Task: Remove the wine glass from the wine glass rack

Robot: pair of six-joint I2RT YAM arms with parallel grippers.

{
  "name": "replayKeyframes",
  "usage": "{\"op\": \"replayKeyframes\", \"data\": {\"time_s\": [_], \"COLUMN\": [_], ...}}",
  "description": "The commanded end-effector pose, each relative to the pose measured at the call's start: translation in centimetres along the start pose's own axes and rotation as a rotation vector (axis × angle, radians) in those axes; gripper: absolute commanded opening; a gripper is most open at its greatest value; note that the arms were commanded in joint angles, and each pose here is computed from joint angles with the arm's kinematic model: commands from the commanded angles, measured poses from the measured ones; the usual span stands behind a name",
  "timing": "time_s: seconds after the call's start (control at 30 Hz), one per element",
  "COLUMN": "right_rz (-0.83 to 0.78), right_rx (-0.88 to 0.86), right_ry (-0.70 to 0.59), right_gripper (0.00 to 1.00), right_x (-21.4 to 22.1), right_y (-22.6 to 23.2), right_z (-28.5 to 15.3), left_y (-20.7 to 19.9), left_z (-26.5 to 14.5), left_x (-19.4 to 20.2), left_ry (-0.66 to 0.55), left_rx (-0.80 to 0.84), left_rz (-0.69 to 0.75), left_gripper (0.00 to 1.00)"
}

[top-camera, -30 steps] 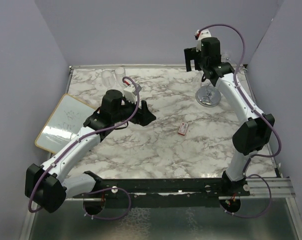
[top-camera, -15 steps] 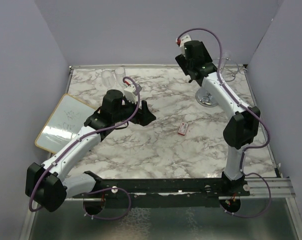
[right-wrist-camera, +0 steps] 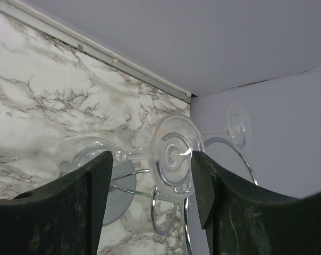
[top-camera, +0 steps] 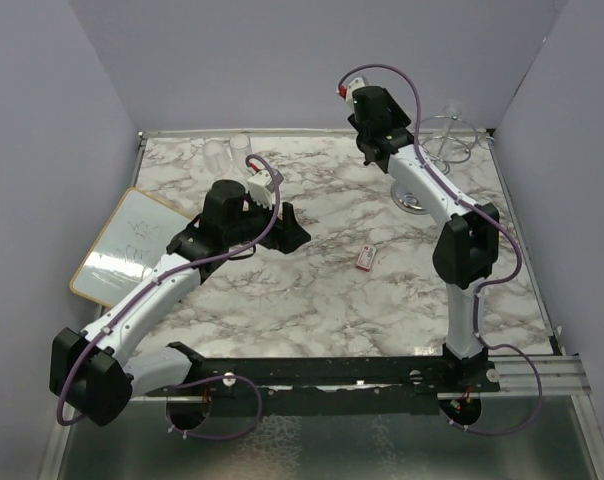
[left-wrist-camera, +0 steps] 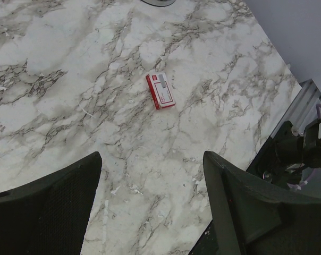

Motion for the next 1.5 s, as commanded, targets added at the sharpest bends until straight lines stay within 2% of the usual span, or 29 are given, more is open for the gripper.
{"op": "replayKeyframes", "data": {"time_s": [0.0,0.4,1.47], "right_rz": [0.011,-0.021,-0.053], "right_rx": [0.081,0.103,0.114], "right_ry": [-0.024,-0.012,0.006], "right_gripper": [0.58,0.44,0.29], "right_x": [-1.0,-1.0,0.0], "right_y": [-0.8,0.0,0.4], "right_z": [0.3,1.3,2.1], "left_y": [-0.4,-0.4,-0.5], "left_z": [-0.6,-0.8,-1.3], "left_x": [-0.4,-0.3,-0.1], "left_ry": [-0.032,-0.031,-0.030], "left_rx": [-0.001,0.001,-0.002], "left_rz": [0.034,0.048,0.063], "left_gripper": [0.79,0.80,0.80]}}
Point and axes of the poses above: each gripper's point midway between its finger pads, its own z axis out along the fingers, its own y axis along the line the jaws close on, x = y × z, the point moved 10 cm from there along -z, back along the fingers, and after that the axes turned 2 degrees about -z, right-handed, at the moved point
